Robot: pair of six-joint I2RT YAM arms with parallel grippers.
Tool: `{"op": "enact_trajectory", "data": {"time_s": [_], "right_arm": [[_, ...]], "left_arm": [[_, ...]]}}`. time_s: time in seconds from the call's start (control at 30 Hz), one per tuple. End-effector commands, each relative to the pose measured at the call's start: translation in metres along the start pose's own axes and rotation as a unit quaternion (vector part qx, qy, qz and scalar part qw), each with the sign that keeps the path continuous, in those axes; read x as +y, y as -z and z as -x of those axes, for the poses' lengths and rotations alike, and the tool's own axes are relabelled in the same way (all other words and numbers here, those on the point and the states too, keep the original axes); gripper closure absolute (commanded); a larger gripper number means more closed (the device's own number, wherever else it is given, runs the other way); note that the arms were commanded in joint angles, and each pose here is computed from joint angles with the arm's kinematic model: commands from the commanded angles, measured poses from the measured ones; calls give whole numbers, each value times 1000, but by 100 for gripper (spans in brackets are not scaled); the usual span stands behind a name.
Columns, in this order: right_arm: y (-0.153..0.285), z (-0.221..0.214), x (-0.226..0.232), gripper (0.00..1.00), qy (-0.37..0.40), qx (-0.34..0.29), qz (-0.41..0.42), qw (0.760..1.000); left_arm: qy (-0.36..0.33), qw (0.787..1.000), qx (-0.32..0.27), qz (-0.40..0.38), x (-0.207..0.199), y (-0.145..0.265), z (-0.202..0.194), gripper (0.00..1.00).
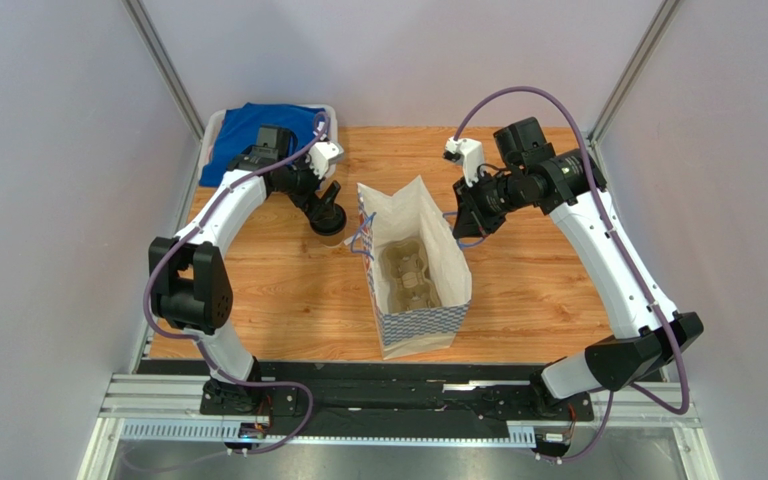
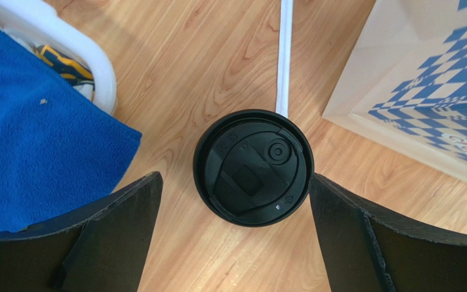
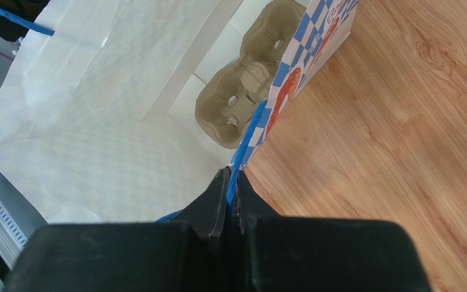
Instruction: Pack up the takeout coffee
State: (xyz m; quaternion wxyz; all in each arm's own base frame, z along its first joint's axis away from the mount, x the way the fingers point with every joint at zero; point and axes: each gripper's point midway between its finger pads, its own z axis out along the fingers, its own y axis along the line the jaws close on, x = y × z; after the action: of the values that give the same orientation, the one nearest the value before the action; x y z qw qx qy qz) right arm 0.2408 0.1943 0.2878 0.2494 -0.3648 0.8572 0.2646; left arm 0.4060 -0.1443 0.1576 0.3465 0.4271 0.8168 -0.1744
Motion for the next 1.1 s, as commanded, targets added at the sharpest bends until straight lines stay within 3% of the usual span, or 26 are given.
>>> {"op": "enact_trajectory", "data": {"time_s": [0.0,0.67,1.07], "right_arm": [[10,4,8,100,8,-17,4,1000],[9,7,7,100,7,-15,7,1000],[15,-13,27,100,1,0,46,999]], "left_arm": [[-69,998,5,-6,0,-1,13,1],[-78,993,54,-64,-10,-29,-15,1],[-80,991,69,-78,-23,-28,-28,27]]}}
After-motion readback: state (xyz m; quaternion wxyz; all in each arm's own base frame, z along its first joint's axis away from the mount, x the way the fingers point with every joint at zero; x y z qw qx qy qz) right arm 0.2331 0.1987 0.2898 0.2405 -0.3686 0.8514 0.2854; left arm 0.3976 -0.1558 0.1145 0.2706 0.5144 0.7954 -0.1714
